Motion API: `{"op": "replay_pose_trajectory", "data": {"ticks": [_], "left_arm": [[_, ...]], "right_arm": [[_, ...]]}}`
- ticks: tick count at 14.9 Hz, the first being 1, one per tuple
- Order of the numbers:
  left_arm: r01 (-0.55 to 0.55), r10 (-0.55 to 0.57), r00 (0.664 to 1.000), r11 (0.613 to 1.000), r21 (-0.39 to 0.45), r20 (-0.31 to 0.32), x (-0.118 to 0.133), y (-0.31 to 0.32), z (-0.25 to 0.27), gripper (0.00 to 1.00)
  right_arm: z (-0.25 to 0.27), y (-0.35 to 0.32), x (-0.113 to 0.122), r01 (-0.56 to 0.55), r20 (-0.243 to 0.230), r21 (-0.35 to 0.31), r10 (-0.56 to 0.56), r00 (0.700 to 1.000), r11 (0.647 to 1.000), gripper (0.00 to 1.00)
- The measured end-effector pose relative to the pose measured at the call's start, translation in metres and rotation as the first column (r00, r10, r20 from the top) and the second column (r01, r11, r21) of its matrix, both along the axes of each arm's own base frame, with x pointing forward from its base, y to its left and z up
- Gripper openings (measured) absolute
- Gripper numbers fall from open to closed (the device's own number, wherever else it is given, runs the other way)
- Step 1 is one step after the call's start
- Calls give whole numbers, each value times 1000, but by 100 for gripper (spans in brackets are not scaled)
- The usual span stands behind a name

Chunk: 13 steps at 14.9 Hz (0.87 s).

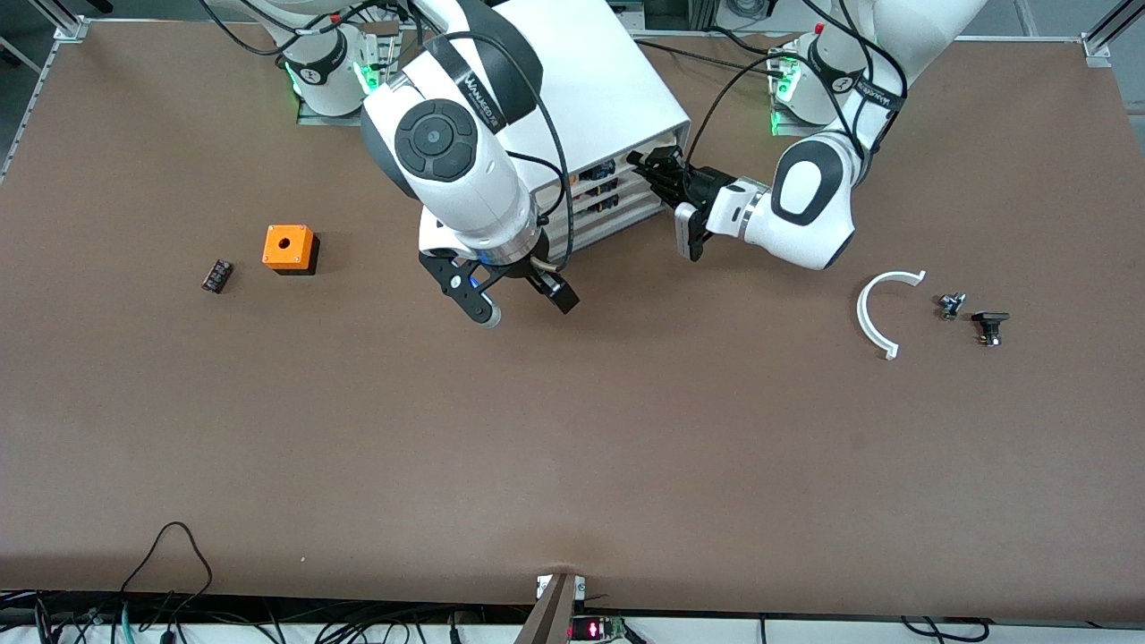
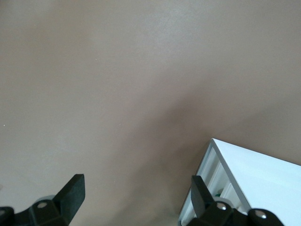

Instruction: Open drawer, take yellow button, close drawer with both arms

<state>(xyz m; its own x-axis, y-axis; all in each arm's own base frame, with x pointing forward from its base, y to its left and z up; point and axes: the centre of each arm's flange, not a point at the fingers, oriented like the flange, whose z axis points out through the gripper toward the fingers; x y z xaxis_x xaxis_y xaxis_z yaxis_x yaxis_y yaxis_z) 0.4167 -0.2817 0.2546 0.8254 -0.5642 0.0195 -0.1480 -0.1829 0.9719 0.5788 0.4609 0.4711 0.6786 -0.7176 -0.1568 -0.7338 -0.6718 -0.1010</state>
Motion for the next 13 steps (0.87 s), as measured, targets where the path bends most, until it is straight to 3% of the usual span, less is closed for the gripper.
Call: {"op": "replay_pose_trajectory", "data": {"ticks": [5, 9, 11, 13], "left_arm": [[-7, 7, 999, 1000, 7, 36, 16, 14, 3, 14], [-30, 23, 990, 999, 44, 140, 82, 63, 12, 14], [-46, 38, 987, 998, 48, 158, 108, 78, 12, 15], [-59, 48, 989, 995, 75, 139, 121, 81, 11, 27]], "right_arm": [[11, 2, 0, 6, 0, 34, -6, 1000, 999, 100], [13, 3, 0, 33, -3, 39, -33, 999, 999, 100], [14, 5, 0, 41, -4, 47, -40, 999, 998, 100], [16, 9, -2, 48, 3, 57, -48, 999, 997, 100]]}}
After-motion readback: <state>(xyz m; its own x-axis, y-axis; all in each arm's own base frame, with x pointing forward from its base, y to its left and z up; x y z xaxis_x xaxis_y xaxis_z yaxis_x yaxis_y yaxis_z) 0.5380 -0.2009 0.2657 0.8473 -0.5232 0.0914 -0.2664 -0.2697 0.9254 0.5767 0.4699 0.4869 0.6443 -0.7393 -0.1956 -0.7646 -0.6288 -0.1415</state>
